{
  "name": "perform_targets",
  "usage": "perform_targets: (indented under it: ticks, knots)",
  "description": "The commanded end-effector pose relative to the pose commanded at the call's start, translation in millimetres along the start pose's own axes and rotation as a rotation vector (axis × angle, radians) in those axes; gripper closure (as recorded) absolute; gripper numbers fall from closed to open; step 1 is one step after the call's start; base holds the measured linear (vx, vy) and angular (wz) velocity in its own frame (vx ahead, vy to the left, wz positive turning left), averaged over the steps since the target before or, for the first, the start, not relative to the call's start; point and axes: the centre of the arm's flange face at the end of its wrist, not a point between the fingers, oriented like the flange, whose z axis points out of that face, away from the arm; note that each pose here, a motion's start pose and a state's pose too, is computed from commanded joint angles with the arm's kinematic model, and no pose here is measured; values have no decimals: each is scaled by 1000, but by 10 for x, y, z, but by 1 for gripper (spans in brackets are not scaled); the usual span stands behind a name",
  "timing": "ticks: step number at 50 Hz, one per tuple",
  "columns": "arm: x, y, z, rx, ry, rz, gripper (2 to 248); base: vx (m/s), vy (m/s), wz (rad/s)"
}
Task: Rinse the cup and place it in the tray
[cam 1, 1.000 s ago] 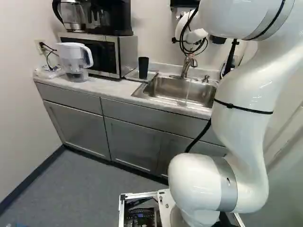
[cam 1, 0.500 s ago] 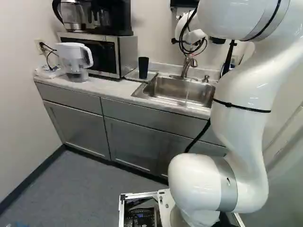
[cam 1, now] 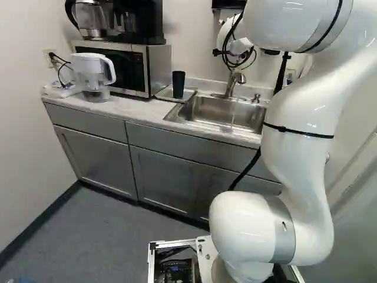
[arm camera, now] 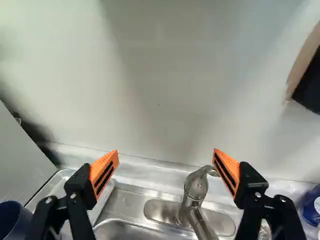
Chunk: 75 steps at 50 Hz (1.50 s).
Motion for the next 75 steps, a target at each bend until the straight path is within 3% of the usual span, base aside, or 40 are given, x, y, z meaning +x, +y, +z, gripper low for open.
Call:
perform_targets:
  ticks: [75]
  knots:
    - [-129,-81,-421,8,-73,-4,3,0,0,0]
